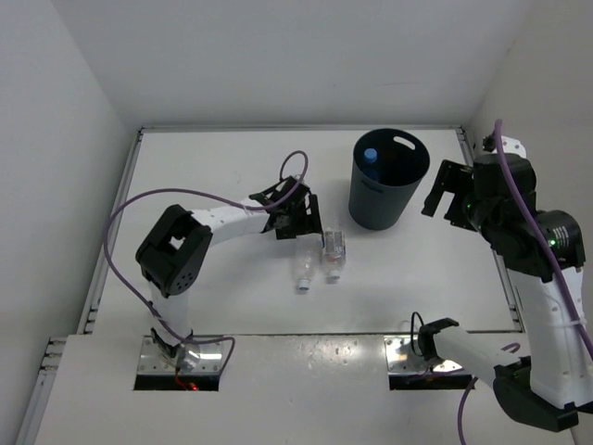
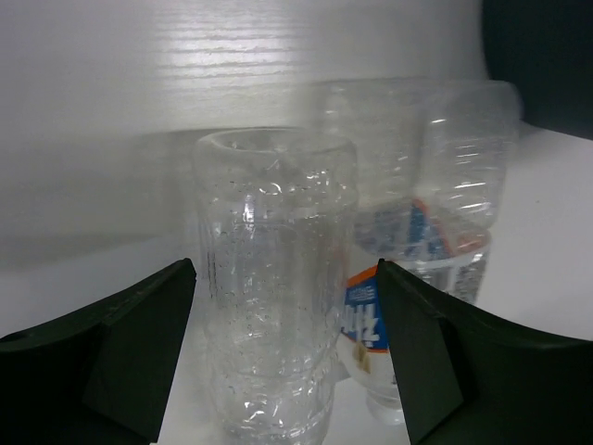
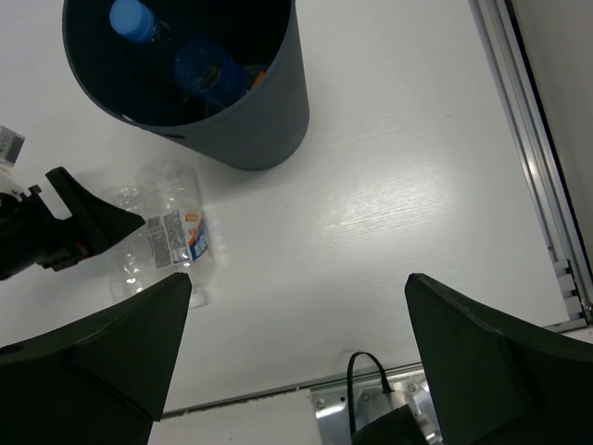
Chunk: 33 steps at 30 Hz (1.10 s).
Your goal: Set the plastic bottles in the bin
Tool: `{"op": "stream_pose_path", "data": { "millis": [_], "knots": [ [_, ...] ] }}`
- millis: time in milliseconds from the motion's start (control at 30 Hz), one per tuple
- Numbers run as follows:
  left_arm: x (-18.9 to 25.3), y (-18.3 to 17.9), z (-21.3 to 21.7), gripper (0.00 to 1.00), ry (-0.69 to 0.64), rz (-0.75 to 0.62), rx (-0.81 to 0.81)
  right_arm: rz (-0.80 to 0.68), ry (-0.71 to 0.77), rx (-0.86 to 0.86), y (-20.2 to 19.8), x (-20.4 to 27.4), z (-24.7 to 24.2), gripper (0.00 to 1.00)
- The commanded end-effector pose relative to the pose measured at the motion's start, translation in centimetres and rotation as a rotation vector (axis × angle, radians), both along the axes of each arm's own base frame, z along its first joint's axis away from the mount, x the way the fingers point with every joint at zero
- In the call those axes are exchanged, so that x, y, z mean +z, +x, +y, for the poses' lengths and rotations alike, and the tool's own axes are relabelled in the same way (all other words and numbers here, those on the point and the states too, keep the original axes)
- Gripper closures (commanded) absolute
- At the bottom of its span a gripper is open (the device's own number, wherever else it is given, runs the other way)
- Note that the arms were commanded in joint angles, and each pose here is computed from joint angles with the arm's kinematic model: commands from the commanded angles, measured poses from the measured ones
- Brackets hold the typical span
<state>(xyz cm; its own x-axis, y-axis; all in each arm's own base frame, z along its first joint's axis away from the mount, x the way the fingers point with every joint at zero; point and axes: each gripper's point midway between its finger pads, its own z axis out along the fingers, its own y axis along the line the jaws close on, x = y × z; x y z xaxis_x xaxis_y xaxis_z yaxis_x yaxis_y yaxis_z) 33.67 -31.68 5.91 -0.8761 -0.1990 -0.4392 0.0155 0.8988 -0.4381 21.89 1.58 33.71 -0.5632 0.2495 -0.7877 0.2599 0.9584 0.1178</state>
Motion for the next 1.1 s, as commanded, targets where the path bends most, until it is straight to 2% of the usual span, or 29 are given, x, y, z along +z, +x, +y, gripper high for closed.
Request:
{"op": "stream_pose_path", "data": {
  "millis": [0,267,433,533,633,667,733,767,900,1033,1067],
  "knots": [
    [-0.7,-0.1,-0.3,0.15,0.017,0.022,-0.004,0.013,-0.032,-0.018,0.1,-0.3,-0.6,0.0],
    [-1.9,-1.1,0.5,0.32,0.068,0.05,-0.048,0.047,-0.015,-0.028,-0.1,-1.2,-0.4,0.0],
    [-0.9,0.8,3.1,0.41,0.12,0.035,-0.019,0.073,-0.008,-0.042,-0.2,-2.5,-0.3,0.0],
    [3.1,3.4,4.0,0.47,0.09,-0.057,0.043,0.072,-0.001,-0.048,-0.2,-2.5,-0.3,0.0],
    [10.4,7.1,4.9,0.47,0.06,-0.236,0.133,0.052,-0.008,-0.088,-0.2,-1.8,-0.9,0.0],
    [14.3,8.7,5.1,0.47,0.035,-0.315,0.158,0.033,-0.015,-0.101,-0.2,-1.3,-1.2,0.0],
    [17.2,10.2,5.8,0.47,0.044,-0.355,0.206,0.069,-0.03,-0.134,-0.2,-1.6,-1.6,0.0],
    [21.4,11.8,6.1,0.48,0.01,-0.433,0.229,0.06,-0.032,-0.166,-0.3,-1.1,-2.0,0.0],
    [29.1,13.3,5.6,0.48,-0.079,-0.569,0.267,0.065,-0.054,-0.246,-0.5,-0.5,-3.1,0.0],
    [35.8,12.5,1.8,0.48,-0.187,-0.758,0.209,0.016,-0.039,-0.294,-0.9,0.4,-3.7,0.0],
    [38.6,11.7,0.3,0.48,-0.25,-0.843,0.191,0.016,-0.039,-0.294,-0.9,0.4,-3.7,0.0]
  ]
}}
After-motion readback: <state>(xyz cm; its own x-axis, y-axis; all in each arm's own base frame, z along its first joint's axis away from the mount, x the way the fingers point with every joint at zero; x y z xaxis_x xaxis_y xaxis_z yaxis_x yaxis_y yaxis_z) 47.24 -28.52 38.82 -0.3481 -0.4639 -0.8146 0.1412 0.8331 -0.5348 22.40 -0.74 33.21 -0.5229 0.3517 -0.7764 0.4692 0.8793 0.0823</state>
